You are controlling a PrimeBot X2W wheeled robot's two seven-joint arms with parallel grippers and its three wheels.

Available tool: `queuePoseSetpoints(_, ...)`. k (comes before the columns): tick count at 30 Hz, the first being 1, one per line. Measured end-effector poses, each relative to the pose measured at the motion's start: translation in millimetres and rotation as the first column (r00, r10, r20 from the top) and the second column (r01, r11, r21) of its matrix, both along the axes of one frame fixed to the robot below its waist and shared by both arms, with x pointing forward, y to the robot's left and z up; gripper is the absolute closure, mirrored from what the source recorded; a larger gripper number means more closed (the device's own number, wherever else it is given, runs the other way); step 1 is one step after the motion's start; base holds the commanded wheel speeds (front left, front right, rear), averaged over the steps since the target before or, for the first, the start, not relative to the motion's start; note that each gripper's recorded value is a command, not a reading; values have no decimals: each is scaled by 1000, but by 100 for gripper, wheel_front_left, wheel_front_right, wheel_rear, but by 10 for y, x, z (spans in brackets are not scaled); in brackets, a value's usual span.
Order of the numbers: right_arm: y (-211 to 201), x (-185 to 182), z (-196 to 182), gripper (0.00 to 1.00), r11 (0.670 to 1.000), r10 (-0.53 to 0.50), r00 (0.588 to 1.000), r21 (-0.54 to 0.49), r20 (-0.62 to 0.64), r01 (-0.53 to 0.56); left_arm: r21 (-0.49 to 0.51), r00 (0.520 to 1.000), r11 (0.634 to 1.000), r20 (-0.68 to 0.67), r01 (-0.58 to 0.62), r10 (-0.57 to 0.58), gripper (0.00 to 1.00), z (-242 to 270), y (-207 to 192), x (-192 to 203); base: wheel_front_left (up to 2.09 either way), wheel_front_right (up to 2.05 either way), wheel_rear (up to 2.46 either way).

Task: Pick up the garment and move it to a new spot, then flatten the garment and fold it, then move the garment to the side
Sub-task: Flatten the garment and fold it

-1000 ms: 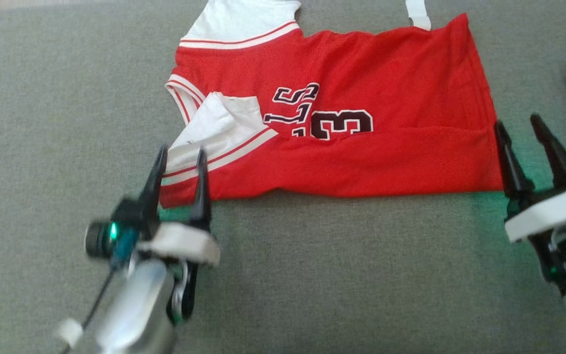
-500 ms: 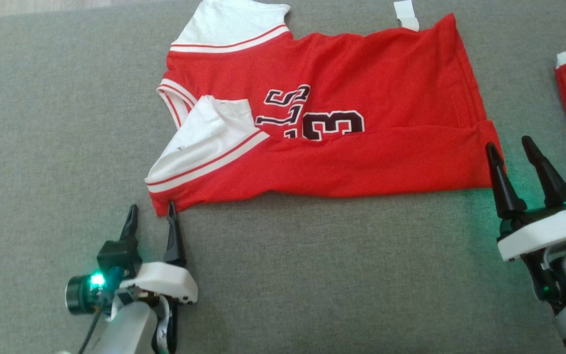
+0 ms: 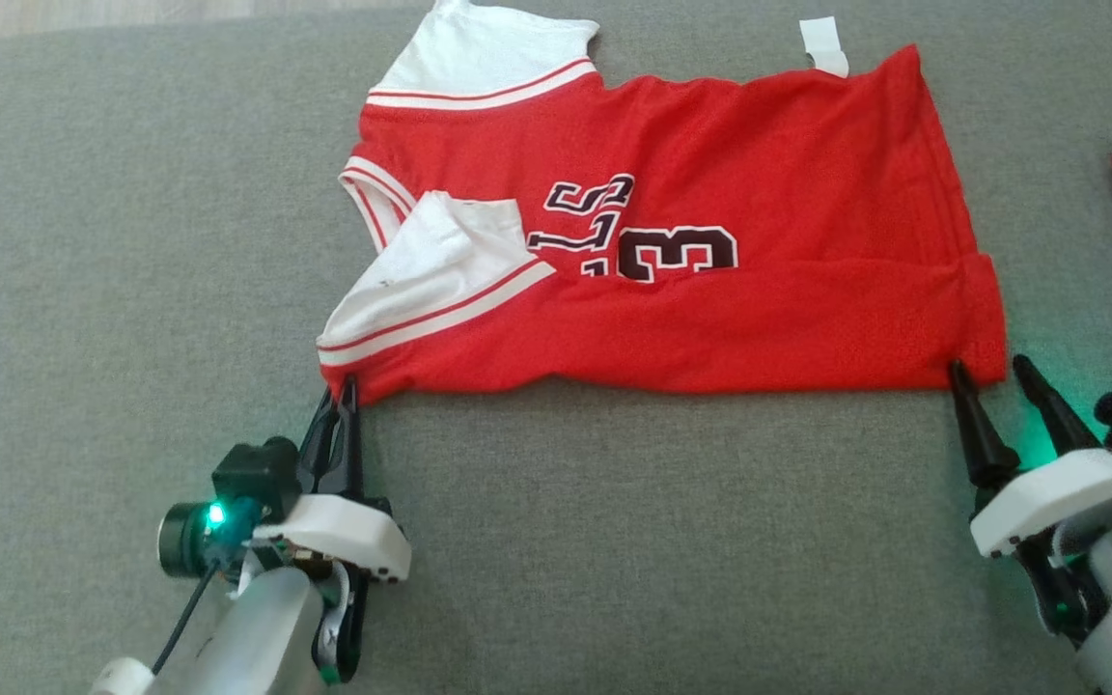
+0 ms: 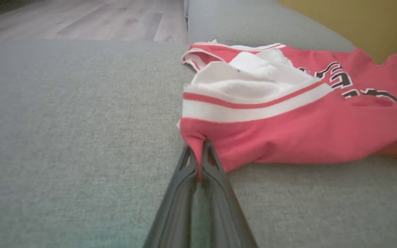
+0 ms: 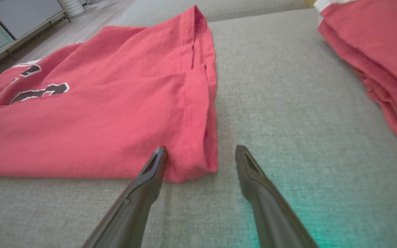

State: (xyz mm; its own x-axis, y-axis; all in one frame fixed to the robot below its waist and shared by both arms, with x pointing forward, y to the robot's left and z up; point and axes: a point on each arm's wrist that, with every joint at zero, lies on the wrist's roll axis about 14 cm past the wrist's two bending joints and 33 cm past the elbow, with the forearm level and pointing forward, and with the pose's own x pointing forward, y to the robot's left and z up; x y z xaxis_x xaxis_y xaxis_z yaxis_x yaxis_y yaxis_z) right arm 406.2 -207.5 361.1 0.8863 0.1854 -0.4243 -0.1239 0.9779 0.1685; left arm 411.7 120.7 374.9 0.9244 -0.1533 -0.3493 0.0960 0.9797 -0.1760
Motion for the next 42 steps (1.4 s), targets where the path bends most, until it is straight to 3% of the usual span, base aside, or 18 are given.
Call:
queuePoseSetpoints(2,32,17,-40,0,1000,-1,1000,10,-26,1,-2,1000,1000,22,-1,1,100,64,6,22,0,0,0)
queuePoseSetpoints(3,57,38,-39,29,1000,3,999,15,-32,-3,2,999,1000,38,1,-1,100,108,8,39,0,0,0)
queuePoseSetpoints(4,82,61,-28,69,1000,7,999,22,-32,-7,6,999,1000,53,3,-4,100,148,10,54,0,0,0)
queuePoseSetpoints(5,100,79,-24,100,1000,9,999,28,-34,-8,9,998,1000,66,4,-5,100,184,14,65,0,0,0)
queuePoseSetpoints(22,-37,-156,210,100,998,40,999,39,-13,-40,4,995,999,89,38,-38,100,316,69,-391,0,0,0)
queuePoseSetpoints(38,-400,-959,89,100,999,0,991,36,-137,5,-68,979,987,-135,148,-156,100,145,-140,-1260,0,0,0)
queuePoseSetpoints(39,-407,-955,97,73,999,-6,991,39,-133,11,-67,978,986,-138,151,-159,100,146,-141,-1258,0,0,0)
queuePoseSetpoints(40,-406,-949,103,32,999,-14,991,46,-130,20,-69,977,986,-139,153,-161,100,147,-145,-1257,0,0,0)
queuePoseSetpoints(41,-405,-948,104,0,998,-21,992,51,-128,27,-72,976,985,-146,154,-163,100,139,-152,-1263,0,0,0)
queuePoseSetpoints(42,-412,-948,101,0,998,-26,991,51,-127,33,-71,974,985,-151,157,-166,85,127,-159,-1269,0,0,0)
